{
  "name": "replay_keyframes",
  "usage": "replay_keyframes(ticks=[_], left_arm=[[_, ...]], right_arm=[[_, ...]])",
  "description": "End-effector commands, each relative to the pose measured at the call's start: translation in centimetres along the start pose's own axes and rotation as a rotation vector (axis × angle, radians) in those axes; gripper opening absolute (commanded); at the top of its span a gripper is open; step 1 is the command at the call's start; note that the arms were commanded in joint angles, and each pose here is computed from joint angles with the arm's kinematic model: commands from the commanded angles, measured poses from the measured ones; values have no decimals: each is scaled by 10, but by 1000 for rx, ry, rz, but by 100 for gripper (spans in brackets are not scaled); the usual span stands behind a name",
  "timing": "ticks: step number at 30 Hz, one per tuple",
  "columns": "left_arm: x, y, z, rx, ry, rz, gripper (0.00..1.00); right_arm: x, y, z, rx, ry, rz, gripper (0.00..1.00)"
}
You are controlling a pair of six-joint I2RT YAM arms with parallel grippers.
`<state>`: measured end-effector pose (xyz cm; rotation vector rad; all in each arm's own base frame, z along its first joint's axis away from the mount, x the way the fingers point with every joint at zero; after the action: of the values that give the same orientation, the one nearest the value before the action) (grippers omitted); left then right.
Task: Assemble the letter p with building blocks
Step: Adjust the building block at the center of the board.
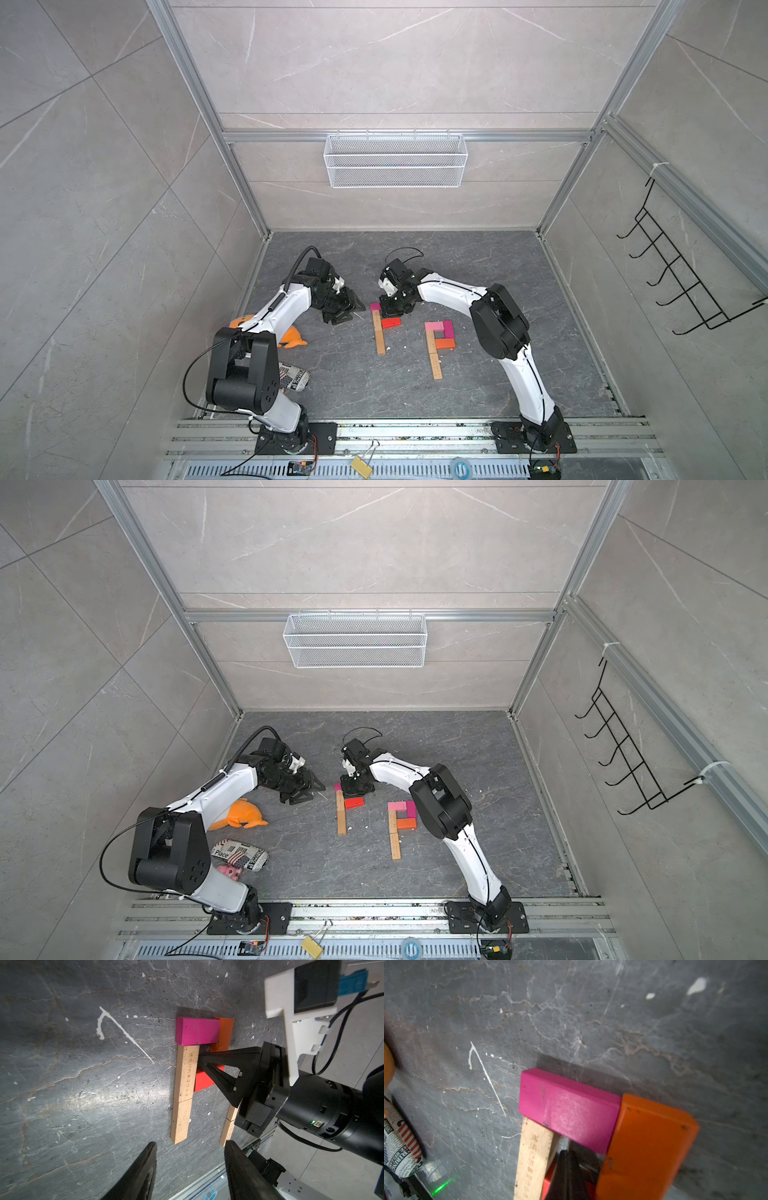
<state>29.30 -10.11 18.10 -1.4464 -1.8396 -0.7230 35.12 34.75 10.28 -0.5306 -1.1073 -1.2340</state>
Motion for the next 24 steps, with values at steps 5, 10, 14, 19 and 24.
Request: replay_keyframes(ticks=[5, 10, 14, 19, 24], left_arm=[[5, 3, -5, -23, -25, 3, 56], [5, 3, -6, -20, -28, 3, 56], [5, 2, -5, -21, -29, 4, 56], [7, 2, -6, -23, -33, 1, 56], [7, 2, -8, -26, -49, 0, 56]], right_arm=[[5, 12, 8, 20, -20, -19, 0], [16, 26, 16, 31, -25, -50, 0], [34, 31, 24, 43, -25, -83, 0], [52, 11, 22, 32, -21, -92, 0], [61, -24, 10, 7, -13, -90, 1]])
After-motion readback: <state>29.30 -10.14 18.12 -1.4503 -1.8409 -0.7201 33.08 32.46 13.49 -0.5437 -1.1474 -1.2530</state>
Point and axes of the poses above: each gripper's point midway between its finger pads, its own x axis back along the fingers, its own z axis along the line the jaws close on, y = z × x, the point moved 9 cm from there along x, back along the fingers
